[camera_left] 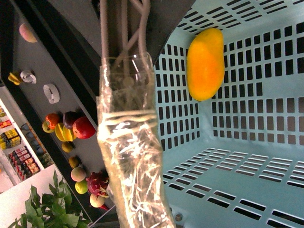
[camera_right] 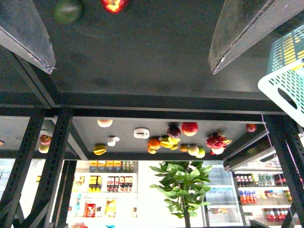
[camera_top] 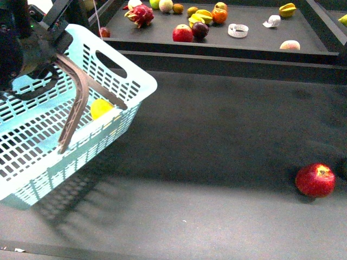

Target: Pick mango with right arm and hold basket with left

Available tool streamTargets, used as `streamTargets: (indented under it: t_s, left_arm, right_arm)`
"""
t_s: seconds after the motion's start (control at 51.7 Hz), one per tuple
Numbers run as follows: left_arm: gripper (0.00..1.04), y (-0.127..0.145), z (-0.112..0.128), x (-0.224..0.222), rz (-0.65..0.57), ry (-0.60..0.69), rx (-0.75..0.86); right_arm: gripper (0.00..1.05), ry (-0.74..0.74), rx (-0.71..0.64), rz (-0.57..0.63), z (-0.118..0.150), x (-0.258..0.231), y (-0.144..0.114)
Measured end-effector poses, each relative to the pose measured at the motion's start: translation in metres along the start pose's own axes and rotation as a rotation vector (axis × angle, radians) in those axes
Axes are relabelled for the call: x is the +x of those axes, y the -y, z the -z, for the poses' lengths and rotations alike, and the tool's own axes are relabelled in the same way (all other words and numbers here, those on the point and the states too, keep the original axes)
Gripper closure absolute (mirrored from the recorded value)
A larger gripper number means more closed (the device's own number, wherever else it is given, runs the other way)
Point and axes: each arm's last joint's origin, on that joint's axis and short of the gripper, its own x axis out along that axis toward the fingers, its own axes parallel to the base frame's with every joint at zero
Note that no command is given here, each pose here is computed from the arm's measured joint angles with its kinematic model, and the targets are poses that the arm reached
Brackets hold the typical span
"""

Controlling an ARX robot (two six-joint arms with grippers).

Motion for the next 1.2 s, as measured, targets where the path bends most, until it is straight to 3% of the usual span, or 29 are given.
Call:
streamTargets:
  t_s: [0.309, 0.484, 0.696, 0.928, 1.199]
  left_arm:
    - [0.98, 0.007, 0.004, 0.037, -0.093, 0.047, -0.316]
    - [0.98, -0.008, 0.018, 0.055, -0.173, 0.035, -0.430]
    - [0.97, -0.003, 0.021, 0.057, -0.178, 0.044, -0.478]
    - [0.59, -0.005, 0.024, 0.056, -0.195, 0.040, -0.486]
    - [0.07, -0.003, 0.007, 0.019, -0.148, 0.054, -0.293]
  right_arm:
    - [0.08, 0.000, 0.000, 0.000, 0.000, 0.000, 0.000]
    - [0.08, 0.000, 0.000, 0.000, 0.000, 0.000, 0.000]
    - [0.08, 0.000, 0.000, 0.000, 0.000, 0.000, 0.000]
    - [0.08, 0.000, 0.000, 0.000, 0.000, 0.000, 0.000]
    - [0.08, 0.000, 0.000, 0.000, 0.000, 0.000, 0.000]
